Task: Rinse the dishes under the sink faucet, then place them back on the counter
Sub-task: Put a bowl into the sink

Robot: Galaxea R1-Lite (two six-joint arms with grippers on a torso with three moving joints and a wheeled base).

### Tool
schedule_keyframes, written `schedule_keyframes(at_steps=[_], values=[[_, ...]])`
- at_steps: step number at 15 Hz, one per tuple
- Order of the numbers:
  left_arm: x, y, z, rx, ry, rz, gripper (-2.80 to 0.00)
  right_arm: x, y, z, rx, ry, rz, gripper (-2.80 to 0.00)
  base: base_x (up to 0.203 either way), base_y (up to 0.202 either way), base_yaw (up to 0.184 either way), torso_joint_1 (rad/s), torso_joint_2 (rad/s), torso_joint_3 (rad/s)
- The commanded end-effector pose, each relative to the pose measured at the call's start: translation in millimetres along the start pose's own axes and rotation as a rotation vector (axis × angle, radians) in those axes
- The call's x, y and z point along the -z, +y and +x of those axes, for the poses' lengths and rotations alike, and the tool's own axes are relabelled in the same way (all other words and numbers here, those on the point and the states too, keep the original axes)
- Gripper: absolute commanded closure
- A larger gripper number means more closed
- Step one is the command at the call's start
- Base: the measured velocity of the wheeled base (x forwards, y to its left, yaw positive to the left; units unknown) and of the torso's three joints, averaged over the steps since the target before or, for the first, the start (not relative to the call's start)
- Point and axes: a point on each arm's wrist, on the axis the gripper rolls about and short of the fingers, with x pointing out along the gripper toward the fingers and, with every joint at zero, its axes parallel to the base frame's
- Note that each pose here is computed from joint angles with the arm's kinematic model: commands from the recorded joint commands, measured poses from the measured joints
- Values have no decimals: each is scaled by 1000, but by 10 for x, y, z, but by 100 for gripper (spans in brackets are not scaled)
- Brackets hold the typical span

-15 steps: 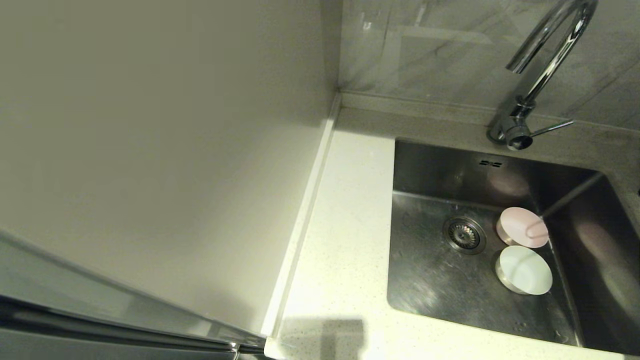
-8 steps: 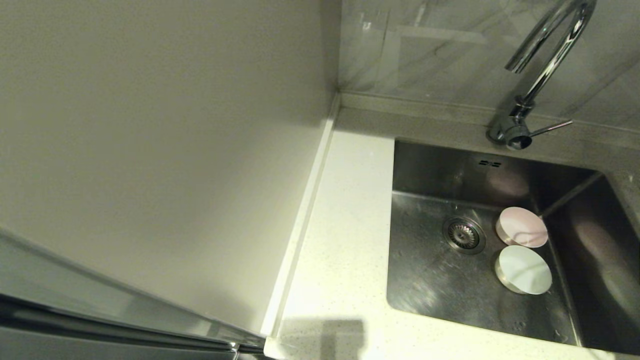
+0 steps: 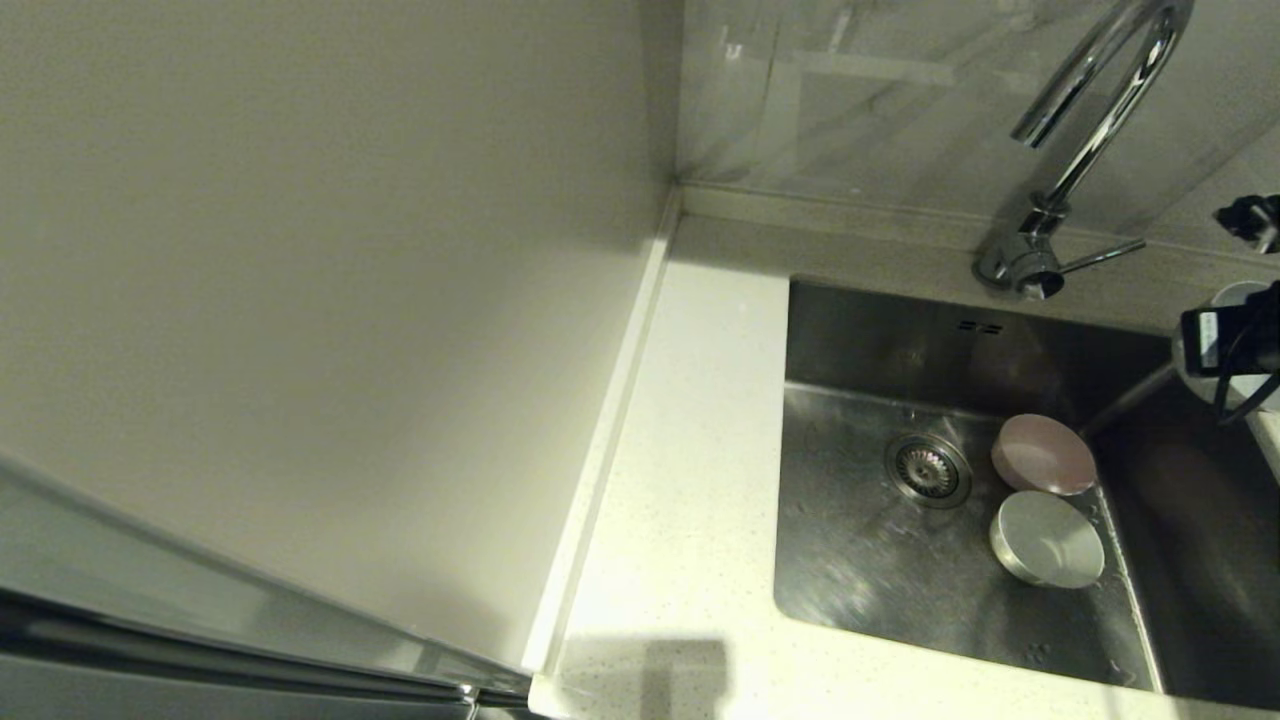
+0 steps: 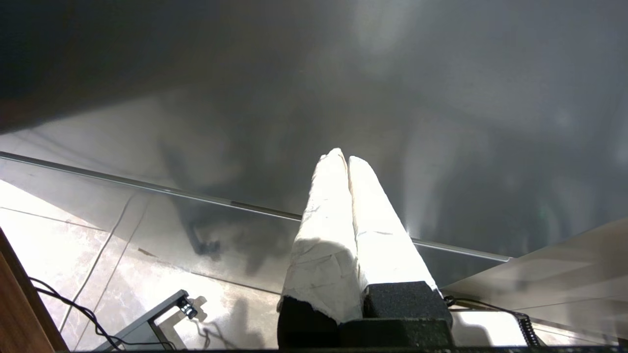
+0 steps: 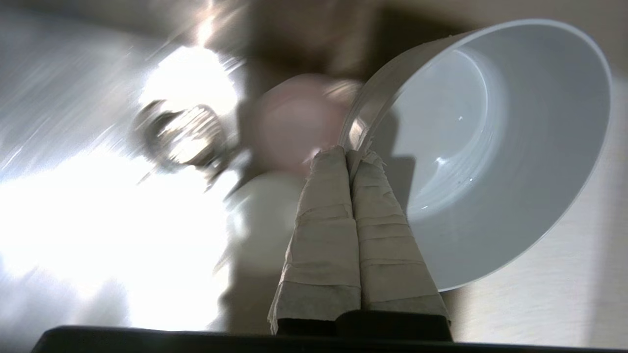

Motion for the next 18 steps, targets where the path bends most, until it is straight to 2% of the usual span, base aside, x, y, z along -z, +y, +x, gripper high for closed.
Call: schedule_keyframes(at_steps=[1,5,7,10,18], values=[[1,0,-3,-1,-5,-1,0,45,404,-71,-88,25,-76,0,0,0,0,0,0,0],[0,0,-2,-1,-3,-1,0,346,1090,148,-169,159,-230,0,0,0,0,0,0,0],[1,0,-3,-1,-5,-1,0,412,1319,240,-171,186,-252,0,0,0,0,0,0,0],[0,0,-2,-2,-3,0,0,530,1565,359,-173,230,-283,0,0,0,0,0,0,0],[1,0,-3,-1,-5,-1,0,834,2011,849,-171,341,-372,0,0,0,0,0,0,0]])
